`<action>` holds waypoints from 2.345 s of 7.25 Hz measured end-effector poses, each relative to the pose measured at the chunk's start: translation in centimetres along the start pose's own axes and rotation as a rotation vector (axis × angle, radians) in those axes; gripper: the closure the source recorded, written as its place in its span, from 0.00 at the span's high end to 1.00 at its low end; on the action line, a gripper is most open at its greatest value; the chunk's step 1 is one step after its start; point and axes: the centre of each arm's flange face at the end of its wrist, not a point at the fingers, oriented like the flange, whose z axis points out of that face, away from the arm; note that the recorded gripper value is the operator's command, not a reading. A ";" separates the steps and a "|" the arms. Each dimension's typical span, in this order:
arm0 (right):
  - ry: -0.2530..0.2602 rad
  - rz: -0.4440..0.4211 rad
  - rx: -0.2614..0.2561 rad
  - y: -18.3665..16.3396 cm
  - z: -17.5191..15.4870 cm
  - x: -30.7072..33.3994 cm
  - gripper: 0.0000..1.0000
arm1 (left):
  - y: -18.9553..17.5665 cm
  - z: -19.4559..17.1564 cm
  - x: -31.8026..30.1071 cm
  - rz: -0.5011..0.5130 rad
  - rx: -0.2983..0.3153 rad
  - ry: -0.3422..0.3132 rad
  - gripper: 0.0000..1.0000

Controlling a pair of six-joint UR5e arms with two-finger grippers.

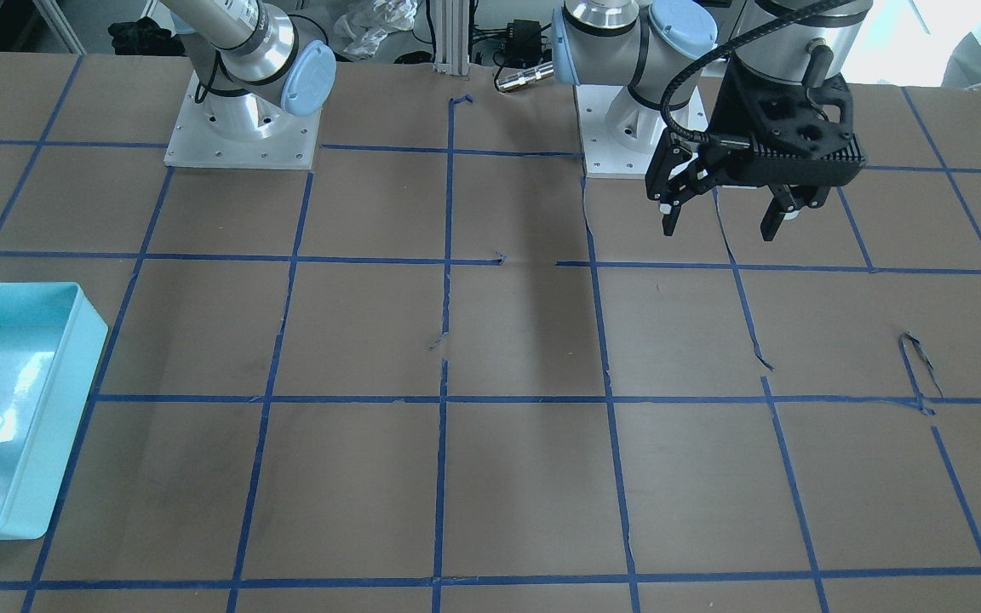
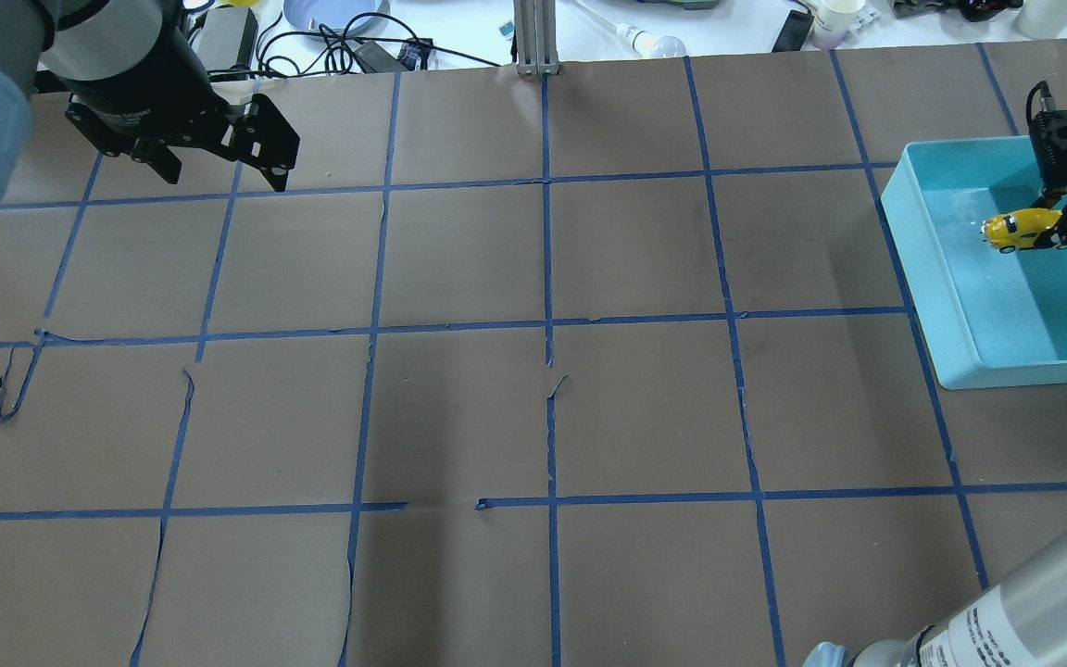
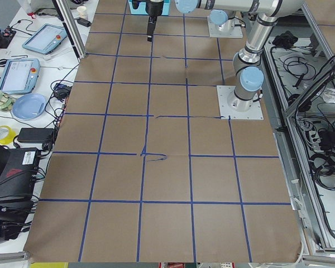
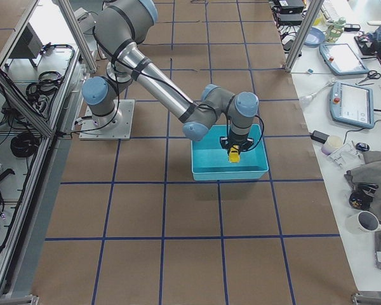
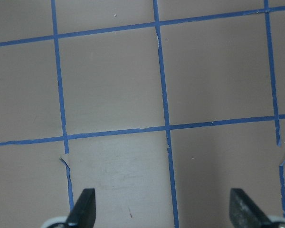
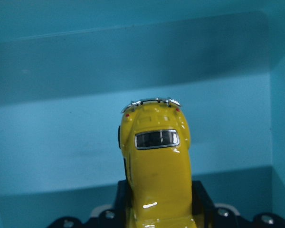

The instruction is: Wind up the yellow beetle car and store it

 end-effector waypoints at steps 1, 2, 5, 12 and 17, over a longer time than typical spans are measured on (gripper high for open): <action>0.006 -0.001 0.019 0.0 1.4 0.4 0.00 | 0.0 -0.1 0.0 0.000 0.002 0.001 1.00; 0.010 -0.002 0.030 0.1 2.8 0.8 0.23 | 0.0 -0.3 0.0 0.000 0.005 0.001 1.00; 0.014 0.005 0.068 -0.1 4.4 1.1 1.00 | 0.1 -0.2 0.1 0.002 0.002 0.001 1.00; 0.041 0.665 0.054 -4.2 -16.1 -5.7 1.00 | -0.1 -0.8 0.0 0.003 0.023 0.005 1.00; -0.028 1.346 0.043 -17.5 -23.5 -10.2 1.00 | -0.1 -0.9 0.0 0.002 0.025 0.004 1.00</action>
